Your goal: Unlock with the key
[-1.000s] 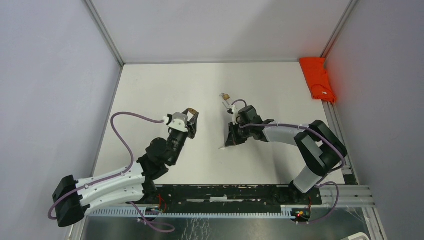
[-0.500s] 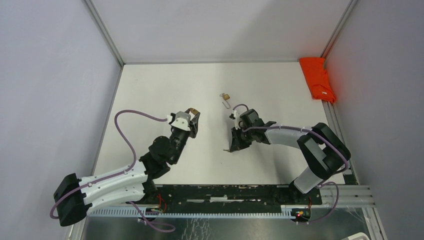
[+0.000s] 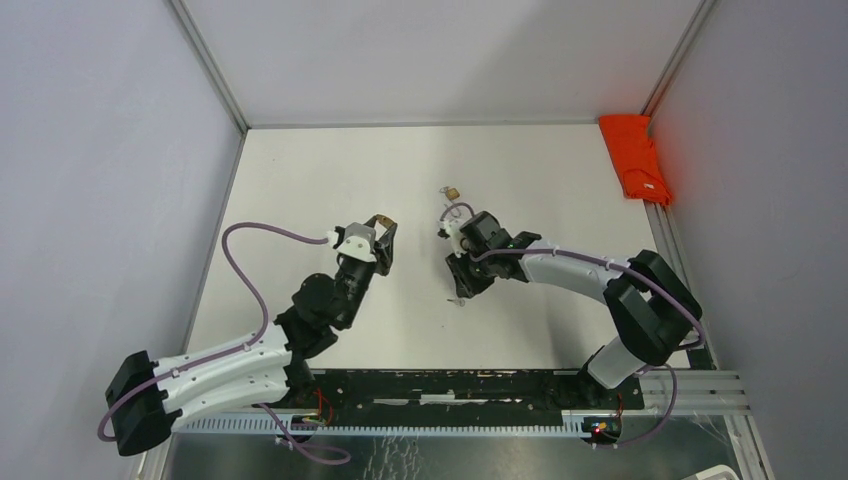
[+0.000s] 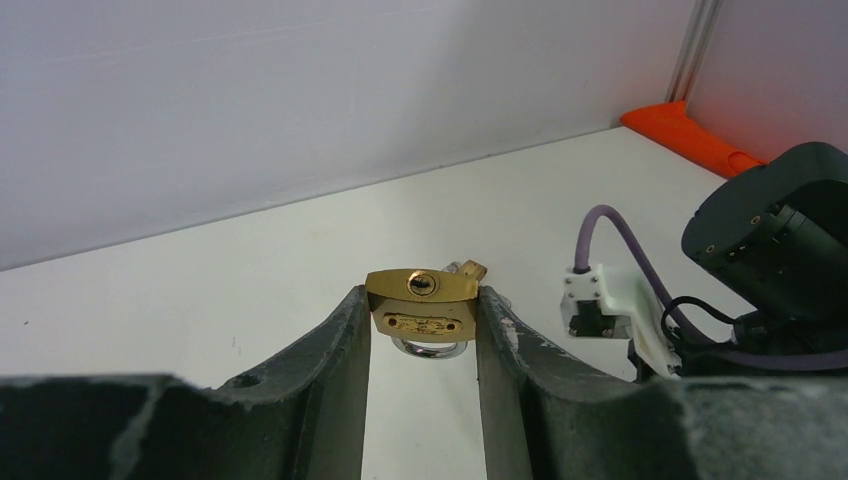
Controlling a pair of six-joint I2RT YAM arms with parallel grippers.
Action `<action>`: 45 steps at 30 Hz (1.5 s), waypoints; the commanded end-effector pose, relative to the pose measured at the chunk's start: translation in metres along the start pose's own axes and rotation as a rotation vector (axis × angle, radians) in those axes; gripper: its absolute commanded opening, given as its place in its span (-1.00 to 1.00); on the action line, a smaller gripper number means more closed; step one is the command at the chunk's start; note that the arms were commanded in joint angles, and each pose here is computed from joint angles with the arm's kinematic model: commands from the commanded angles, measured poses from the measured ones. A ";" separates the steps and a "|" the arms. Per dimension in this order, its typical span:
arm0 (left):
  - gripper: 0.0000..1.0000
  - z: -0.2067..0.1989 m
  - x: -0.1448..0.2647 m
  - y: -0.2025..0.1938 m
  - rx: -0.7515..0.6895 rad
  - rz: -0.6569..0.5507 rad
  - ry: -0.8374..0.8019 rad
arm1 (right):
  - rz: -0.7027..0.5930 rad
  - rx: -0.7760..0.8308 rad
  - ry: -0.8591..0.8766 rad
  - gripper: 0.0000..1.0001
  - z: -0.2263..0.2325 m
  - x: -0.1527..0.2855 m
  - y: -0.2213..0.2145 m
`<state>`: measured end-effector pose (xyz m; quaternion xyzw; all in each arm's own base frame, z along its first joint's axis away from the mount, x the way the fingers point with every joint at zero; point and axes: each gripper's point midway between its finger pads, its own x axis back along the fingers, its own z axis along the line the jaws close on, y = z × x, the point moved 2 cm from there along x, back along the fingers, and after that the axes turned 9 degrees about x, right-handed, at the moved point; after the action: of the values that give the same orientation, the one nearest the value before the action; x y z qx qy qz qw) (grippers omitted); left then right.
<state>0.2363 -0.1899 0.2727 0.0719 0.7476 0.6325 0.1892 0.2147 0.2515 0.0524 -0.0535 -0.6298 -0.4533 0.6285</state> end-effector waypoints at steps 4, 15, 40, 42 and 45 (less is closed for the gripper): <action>-0.96 0.010 0.004 0.026 0.102 -0.089 0.044 | 0.097 0.286 -0.164 -0.31 -0.004 0.010 0.013; -0.96 0.017 0.010 0.026 0.108 -0.095 0.063 | 0.236 0.451 -0.184 -0.29 0.006 -0.010 -0.001; -0.96 0.020 0.011 0.022 0.096 -0.080 0.076 | 0.261 0.516 -0.179 -0.26 0.011 -0.023 0.003; -0.96 0.020 0.011 0.022 0.100 -0.080 0.076 | 0.257 0.517 -0.176 -0.26 0.012 -0.025 0.004; -0.96 0.020 0.012 0.021 0.103 -0.079 0.073 | 0.255 0.520 -0.178 -0.26 0.012 -0.027 0.007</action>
<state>0.2312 -0.1673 0.2797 0.0406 0.7638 0.6187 0.1795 0.2091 0.2697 0.0339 -0.0149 -0.7569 -0.1954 0.6234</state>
